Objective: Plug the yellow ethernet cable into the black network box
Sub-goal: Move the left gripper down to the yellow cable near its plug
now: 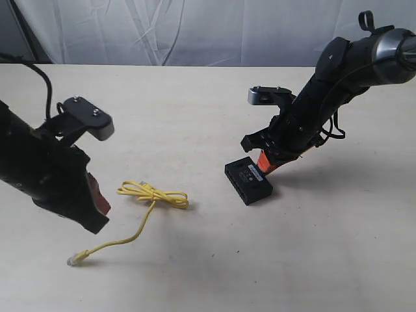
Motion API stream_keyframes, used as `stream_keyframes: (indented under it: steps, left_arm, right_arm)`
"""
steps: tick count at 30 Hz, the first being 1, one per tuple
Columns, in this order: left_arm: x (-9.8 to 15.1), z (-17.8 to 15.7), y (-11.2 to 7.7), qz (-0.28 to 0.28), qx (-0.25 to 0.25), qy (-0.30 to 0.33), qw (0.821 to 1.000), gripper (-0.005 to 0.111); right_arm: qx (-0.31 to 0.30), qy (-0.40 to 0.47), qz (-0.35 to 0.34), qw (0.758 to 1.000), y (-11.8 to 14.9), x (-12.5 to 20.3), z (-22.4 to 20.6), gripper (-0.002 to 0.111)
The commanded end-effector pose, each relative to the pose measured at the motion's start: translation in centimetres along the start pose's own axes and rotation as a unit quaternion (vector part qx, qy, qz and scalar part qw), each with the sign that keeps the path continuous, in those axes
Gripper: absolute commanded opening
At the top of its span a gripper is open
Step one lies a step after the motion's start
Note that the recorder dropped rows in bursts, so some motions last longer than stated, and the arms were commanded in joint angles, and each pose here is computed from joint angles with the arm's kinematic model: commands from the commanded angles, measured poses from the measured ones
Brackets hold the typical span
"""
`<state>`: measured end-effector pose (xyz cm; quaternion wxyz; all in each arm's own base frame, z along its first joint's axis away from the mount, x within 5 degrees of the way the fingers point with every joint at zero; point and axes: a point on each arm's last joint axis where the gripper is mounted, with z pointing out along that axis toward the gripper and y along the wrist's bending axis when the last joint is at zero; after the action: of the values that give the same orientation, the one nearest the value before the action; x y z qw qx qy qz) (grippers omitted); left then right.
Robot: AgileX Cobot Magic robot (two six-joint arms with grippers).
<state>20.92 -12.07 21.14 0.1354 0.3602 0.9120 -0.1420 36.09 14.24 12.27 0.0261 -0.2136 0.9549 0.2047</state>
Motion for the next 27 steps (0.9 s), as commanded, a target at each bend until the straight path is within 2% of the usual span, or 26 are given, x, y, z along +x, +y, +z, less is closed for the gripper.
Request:
stream_keyframes:
  steps: [1, 8, 11, 16, 27]
  left_arm:
    - [-0.3, 0.9, -0.4, 0.018, 0.008, 0.016, 1.0, 0.0]
    - [0.2, 1.7, 0.2, 0.062, -0.006, 0.056, 0.996, 0.0]
    - [0.4, 2.6, 0.8, 0.055, -0.016, 0.081, 0.995, 0.0]
    - [0.3, 3.8, 0.7, 0.026, 0.007, 0.085, 0.996, 0.0]
    - [-1.1, 1.9, 0.2, 0.028, 0.026, 0.083, 0.996, 0.003]
  right_arm:
    - [0.007, 0.003, -0.007, 1.0, -0.2, 0.1, 0.0, -0.001]
    - [0.007, 0.003, -0.007, 1.0, -0.2, 0.1, 0.0, -0.001]
    - [0.007, 0.003, -0.007, 1.0, -0.2, 0.1, 0.0, -0.001]
    - [0.007, 0.003, -0.007, 1.0, -0.2, 0.1, 0.0, -0.001]
    - [0.007, 0.003, -0.007, 1.0, -0.2, 0.1, 0.0, -0.001]
